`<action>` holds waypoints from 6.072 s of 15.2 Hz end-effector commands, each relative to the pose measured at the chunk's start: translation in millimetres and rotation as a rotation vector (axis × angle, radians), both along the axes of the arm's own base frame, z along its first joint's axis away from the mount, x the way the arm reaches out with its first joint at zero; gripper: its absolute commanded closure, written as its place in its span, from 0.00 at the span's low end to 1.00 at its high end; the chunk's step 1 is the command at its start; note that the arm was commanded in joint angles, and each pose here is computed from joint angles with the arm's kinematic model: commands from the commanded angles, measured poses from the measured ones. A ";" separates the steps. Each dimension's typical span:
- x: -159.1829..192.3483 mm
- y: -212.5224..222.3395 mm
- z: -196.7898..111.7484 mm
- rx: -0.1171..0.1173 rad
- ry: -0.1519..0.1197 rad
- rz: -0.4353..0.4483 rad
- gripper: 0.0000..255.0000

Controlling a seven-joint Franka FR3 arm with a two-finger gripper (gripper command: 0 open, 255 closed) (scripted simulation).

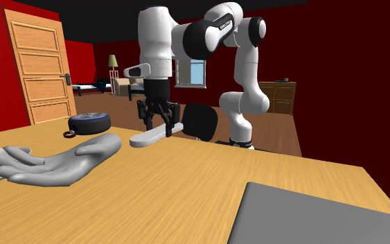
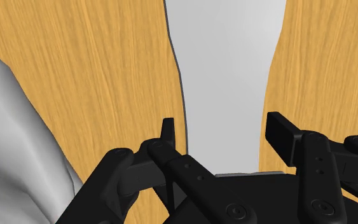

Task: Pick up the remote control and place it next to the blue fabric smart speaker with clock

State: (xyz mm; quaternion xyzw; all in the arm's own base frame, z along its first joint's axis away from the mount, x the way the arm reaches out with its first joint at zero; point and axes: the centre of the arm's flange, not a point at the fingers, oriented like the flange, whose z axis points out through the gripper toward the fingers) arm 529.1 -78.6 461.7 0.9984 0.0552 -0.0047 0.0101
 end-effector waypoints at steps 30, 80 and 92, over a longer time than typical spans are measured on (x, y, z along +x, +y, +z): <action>-76.5 -334.5 28.4 0.000 0.000 0.000 1.00; -103.2 -451.1 -118.2 0.000 0.000 0.000 0.00; -102.7 -450.2 -68.3 0.000 0.000 0.000 0.00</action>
